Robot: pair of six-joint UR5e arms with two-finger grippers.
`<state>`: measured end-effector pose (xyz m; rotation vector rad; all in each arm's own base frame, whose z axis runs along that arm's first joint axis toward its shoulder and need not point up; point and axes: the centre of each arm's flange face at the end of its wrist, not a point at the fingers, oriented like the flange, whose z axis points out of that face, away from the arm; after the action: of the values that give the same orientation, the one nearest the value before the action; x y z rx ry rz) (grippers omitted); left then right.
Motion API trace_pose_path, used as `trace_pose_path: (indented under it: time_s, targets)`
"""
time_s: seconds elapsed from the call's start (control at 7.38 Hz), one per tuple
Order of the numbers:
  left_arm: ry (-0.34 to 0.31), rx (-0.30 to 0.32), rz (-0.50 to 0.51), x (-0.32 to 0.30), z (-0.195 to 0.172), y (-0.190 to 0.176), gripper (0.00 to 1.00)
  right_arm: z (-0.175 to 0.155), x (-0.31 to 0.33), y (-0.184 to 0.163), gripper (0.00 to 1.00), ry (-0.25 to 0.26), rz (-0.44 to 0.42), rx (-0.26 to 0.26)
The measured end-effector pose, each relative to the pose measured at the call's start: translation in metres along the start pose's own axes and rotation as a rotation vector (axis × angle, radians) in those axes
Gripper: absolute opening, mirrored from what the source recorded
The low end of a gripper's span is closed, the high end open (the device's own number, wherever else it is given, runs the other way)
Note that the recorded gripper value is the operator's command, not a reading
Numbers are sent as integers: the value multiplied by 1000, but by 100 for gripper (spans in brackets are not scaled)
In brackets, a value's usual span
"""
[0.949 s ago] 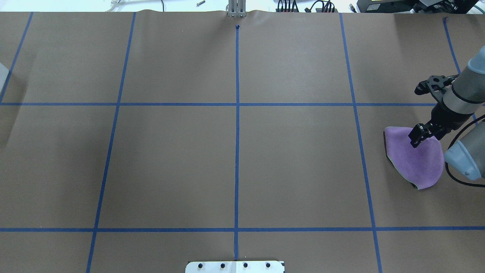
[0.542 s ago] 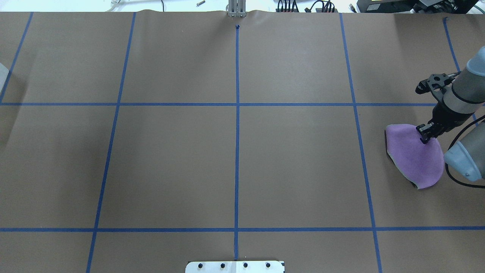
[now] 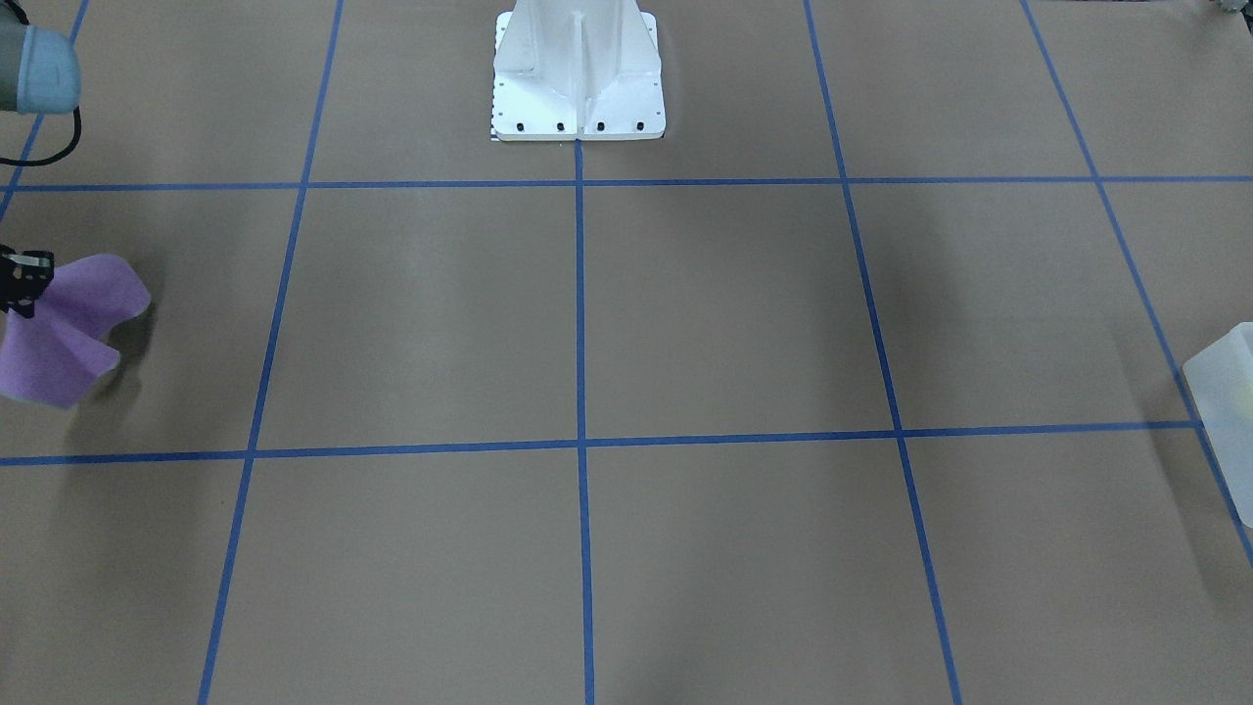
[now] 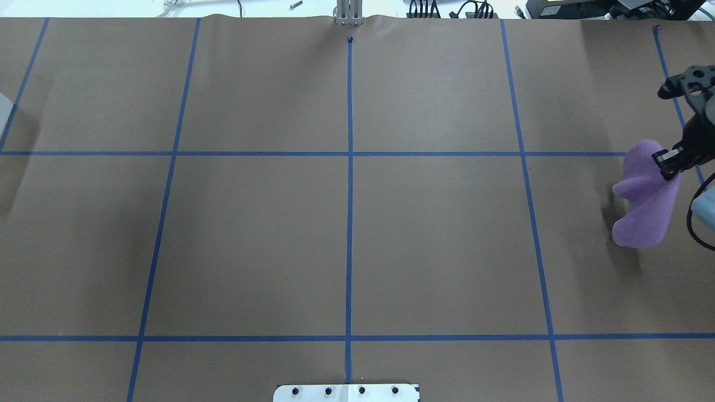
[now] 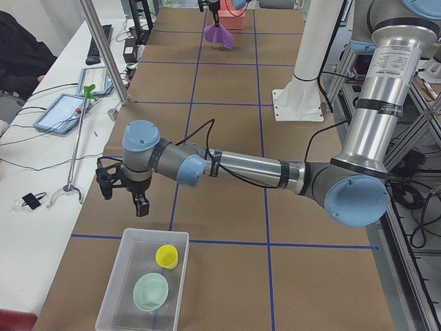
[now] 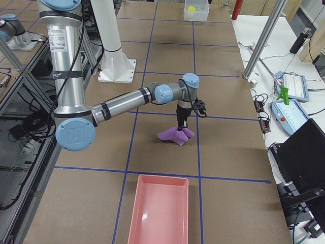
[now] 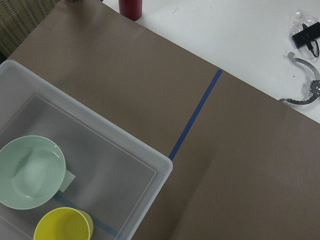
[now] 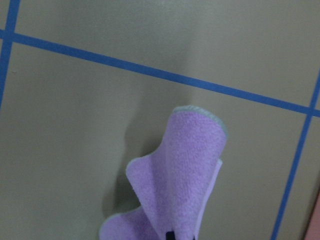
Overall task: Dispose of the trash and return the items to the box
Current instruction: 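Lift the purple cloth with the right gripper toward the pink tray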
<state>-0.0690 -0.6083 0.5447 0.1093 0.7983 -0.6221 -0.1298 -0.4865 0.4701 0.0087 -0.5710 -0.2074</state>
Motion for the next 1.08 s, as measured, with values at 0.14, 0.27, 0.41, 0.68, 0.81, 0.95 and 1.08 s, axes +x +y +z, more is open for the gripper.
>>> trace_pose_path:
  time_s: [0.14,0.27,0.41,0.68,0.81,0.95,1.08]
  targets:
    - [17,-28,27,14,5,12,98,-36,20,11,0,21,9,10]
    - [33,-61,60,29,12,31,98,-61,48,20,0,42,-4,17]
    - [42,-86,91,36,15,53,98,-76,79,28,0,60,-23,22]
    - [51,-124,195,43,19,98,98,-94,135,43,0,82,-39,29]
    - [37,-141,303,29,22,107,98,-98,168,51,0,89,-49,28]
    - [19,-156,418,10,23,107,98,-99,200,60,0,99,-58,20]
    - [6,-167,501,-8,22,105,98,-93,231,69,0,101,-54,2]
